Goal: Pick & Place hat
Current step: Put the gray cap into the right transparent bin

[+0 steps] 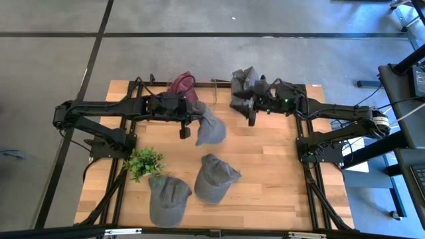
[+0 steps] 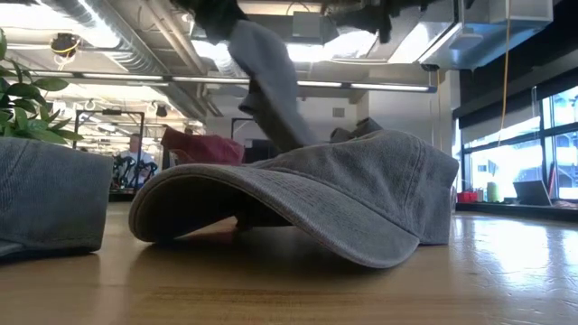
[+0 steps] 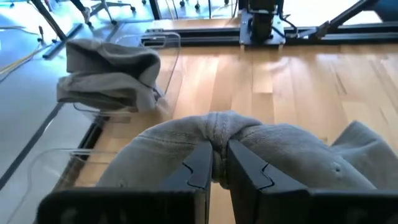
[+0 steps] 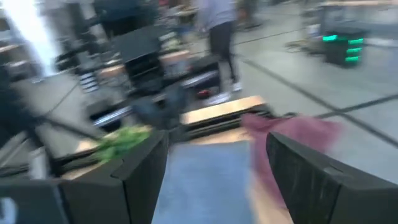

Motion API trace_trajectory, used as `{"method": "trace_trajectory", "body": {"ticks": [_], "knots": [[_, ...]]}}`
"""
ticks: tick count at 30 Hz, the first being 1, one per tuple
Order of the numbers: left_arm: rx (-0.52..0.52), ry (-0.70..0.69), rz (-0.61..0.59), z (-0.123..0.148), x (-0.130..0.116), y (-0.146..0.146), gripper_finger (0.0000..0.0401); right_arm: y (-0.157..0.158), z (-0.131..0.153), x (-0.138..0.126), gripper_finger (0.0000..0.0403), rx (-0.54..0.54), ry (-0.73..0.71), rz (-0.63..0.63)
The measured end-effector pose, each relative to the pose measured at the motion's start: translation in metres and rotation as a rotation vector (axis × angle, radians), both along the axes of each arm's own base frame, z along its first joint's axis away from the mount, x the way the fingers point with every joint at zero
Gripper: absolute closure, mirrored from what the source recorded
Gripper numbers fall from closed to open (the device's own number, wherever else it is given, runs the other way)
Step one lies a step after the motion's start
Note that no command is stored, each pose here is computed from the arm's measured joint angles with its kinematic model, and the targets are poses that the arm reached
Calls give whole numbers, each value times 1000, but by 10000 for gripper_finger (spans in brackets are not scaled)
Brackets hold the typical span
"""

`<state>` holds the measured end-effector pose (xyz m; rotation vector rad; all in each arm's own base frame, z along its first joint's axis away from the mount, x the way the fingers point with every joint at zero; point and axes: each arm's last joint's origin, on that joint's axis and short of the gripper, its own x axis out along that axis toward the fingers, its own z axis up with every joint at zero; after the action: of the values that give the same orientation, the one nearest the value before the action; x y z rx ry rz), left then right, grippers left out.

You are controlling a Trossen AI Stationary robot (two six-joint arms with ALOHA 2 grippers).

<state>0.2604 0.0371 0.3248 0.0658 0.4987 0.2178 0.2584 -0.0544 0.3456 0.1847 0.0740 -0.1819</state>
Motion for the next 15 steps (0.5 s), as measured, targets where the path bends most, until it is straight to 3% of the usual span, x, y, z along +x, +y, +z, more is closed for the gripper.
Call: {"method": "trace_trajectory", "body": {"ticks": [7,15], "knots": [[-45,7,-18,-10,14,-1,376,17,-23,29,130,-36,66,116],[-68,-7,-27,-19,29,-5,375,16,-50,48,130,-48,165,89]]}}
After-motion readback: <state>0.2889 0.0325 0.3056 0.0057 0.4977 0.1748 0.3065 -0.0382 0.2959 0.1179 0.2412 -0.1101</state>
